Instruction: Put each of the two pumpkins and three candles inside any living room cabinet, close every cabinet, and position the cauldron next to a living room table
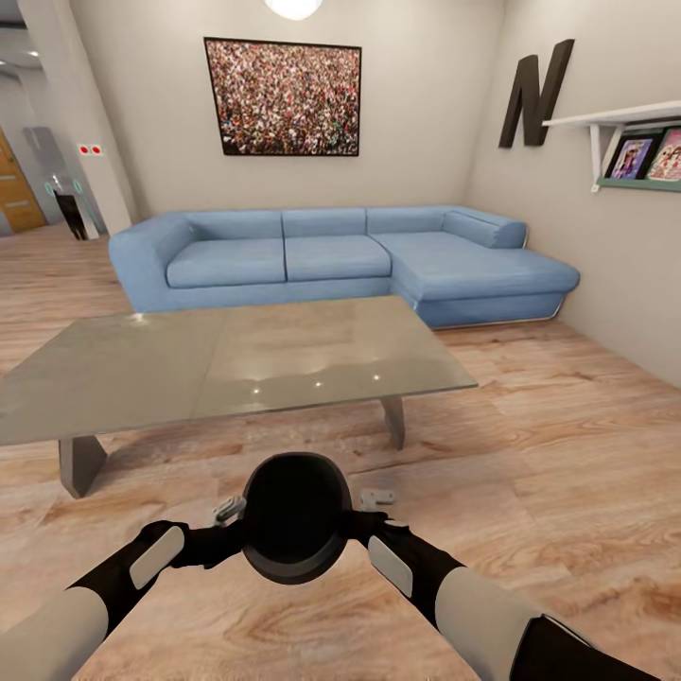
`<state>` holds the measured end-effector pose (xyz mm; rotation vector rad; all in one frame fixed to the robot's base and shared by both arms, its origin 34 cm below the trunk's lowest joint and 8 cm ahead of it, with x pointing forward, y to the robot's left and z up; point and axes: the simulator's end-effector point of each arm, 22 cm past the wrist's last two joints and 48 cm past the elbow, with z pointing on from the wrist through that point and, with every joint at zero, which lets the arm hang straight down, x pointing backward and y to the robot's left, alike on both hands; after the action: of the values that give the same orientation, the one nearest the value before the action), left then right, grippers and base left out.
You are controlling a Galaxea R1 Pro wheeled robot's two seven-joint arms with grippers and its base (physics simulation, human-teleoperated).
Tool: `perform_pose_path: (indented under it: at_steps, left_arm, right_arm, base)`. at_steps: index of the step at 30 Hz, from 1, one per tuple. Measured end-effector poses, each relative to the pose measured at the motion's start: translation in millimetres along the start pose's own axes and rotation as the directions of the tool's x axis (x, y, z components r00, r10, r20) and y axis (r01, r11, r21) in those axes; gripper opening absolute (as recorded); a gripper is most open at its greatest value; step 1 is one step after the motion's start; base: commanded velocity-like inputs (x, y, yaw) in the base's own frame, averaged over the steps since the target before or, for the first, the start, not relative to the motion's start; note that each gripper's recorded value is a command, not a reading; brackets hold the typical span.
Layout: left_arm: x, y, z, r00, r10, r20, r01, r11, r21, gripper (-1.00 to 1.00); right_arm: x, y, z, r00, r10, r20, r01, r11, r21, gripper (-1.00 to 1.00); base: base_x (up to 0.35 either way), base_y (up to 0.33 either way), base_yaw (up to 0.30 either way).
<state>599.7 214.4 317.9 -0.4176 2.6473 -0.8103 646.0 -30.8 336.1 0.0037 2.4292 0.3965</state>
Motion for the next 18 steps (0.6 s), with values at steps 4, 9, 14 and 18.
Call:
perform_pose_path:
  at_steps: [4, 9, 14, 18]
  left_arm:
    - [5, 6, 5.6, 1.0, -0.008, -0.013, 0.008, 1.0, -0.006, -1.0]
    - [11, 13, 12.6, 0.999, -0.018, -0.029, 0.017, 1.0, -0.014, -1.0]
    - [18, 20, 19.6, 0.999, -0.027, -0.045, 0.026, 0.999, -0.022, -1.0]
    - [23, 25, 24.9, 0.998, -0.035, -0.058, 0.033, 0.999, -0.029, -1.0]
  right_arm:
    - [8, -2, 5.2, 1.0, 0.004, -0.015, -0.004, 1.0, 0.002, -1.0]
    - [19, -5, 11.6, 0.999, 0.01, -0.035, -0.01, 1.0, 0.004, -1.0]
    - [29, -9, 17.9, 0.998, 0.016, -0.055, -0.016, 1.0, 0.006, -1.0]
    - [38, -11, 22.7, 0.997, 0.02, -0.07, -0.02, 1.0, 0.008, -1.0]
  base:
    - [0.0, 0.0, 0.0]
    - [0.0, 0.0, 0.0]
    - [0.0, 0.0, 0.0]
    - [0.0, 0.0, 0.0]
